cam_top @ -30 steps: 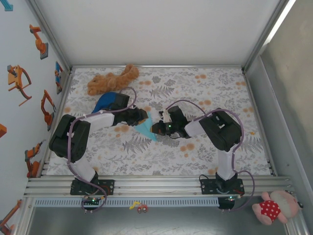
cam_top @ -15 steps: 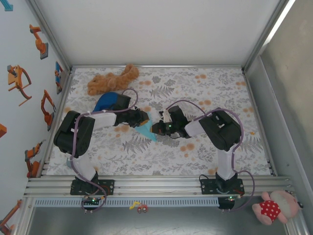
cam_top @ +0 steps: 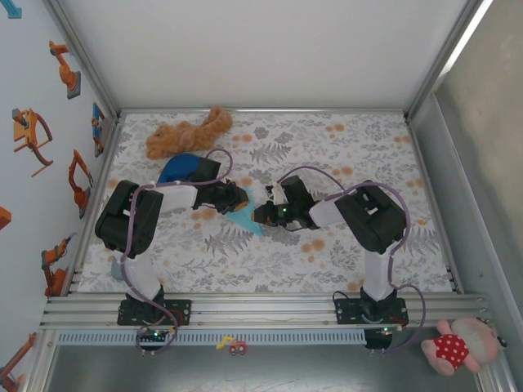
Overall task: Fold a paper plane with a square sheet of paper (pick it up from the middle)
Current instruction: Fourth fold the wing at the center of the table.
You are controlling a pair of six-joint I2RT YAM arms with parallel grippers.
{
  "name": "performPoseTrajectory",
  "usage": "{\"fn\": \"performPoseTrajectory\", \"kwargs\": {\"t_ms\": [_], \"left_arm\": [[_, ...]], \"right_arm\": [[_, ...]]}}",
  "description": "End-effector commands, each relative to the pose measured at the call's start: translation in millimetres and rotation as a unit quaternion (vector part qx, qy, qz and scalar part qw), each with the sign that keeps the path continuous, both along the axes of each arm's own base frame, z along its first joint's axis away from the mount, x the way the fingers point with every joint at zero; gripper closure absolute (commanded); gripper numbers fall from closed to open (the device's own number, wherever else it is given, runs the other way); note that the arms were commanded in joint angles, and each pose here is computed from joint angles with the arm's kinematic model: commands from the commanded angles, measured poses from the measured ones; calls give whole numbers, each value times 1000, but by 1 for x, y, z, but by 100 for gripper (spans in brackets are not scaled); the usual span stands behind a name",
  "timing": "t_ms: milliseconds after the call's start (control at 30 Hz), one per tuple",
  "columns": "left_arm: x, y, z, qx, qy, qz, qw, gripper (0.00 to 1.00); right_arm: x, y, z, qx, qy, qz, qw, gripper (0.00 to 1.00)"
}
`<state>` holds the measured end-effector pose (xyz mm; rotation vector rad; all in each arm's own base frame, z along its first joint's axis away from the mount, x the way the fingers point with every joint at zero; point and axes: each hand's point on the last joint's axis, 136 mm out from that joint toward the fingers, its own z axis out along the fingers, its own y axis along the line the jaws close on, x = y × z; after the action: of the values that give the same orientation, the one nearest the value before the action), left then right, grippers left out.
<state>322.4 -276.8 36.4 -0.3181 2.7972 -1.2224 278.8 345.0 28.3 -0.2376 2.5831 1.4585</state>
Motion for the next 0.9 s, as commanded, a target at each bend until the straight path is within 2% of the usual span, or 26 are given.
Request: {"fn": "performPoseTrajectory", "kwargs": {"t_ms": [0,267,500,867], "left_arm": [[2,0,-2,10,4,-5,1000,82],[2,0,-4,14,7,-9,1000,82],[1,0,-4,14,8,-9,1000,82],[1,0,-7,16,13,-8,1000,82]], "right_arm": [[3,-4,13,-15,-18,5,1000,85],[3,-18,26,-38,-33,-7,999,73],[4,-33,28,-78,-56,-23,995,72],[-21,-24,14,-147,-82,34,985,74]]}}
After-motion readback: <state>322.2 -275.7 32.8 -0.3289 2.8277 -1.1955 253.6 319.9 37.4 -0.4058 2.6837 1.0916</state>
